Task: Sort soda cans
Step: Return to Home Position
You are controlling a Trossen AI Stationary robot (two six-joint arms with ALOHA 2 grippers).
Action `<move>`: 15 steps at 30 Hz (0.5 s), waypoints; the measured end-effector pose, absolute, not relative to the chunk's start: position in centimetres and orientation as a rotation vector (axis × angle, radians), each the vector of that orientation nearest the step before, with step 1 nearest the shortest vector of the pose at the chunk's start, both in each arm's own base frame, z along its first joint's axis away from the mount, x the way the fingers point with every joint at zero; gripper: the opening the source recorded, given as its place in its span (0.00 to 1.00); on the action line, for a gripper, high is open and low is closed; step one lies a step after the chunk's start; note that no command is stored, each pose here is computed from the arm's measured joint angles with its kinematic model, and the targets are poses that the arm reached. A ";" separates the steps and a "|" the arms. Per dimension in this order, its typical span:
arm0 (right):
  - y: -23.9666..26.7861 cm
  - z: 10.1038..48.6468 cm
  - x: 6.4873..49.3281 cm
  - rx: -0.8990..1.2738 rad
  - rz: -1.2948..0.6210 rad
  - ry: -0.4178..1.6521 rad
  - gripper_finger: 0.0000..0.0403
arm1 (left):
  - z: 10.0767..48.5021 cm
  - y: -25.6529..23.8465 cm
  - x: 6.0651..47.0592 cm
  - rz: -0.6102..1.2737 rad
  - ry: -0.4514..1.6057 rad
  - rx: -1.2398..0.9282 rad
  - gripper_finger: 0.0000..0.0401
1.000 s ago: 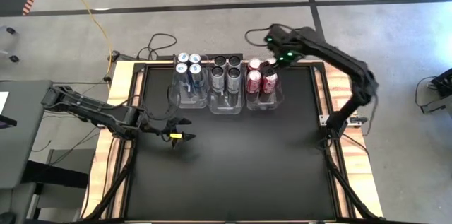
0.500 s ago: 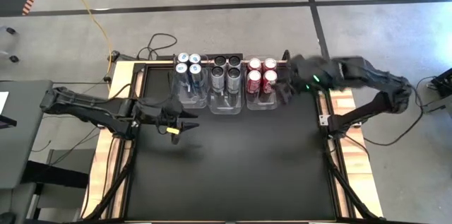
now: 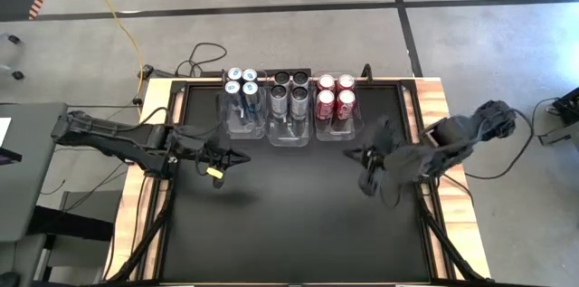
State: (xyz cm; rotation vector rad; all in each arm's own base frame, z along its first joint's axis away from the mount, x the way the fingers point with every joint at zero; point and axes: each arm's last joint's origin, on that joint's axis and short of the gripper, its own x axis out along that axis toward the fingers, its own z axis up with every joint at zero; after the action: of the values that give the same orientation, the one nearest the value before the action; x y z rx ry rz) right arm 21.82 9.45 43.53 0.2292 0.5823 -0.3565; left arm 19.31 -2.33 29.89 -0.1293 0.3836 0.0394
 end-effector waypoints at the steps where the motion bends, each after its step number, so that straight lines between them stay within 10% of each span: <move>1: 9.8 43.4 22.3 0.163 -0.332 0.581 0.05 | 30.2 -2.5 19.1 0.024 0.360 -0.110 0.00; 15: 7.4 45.4 21.2 -0.227 -0.081 0.367 0.01 | 33.9 -2.0 13.7 0.033 0.094 0.026 0.00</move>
State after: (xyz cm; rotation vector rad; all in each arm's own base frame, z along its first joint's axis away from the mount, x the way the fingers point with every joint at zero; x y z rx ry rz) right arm 21.21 7.38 45.42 -0.2269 0.3668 -0.0807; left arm 13.73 -2.01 33.90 0.0259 0.0936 0.0329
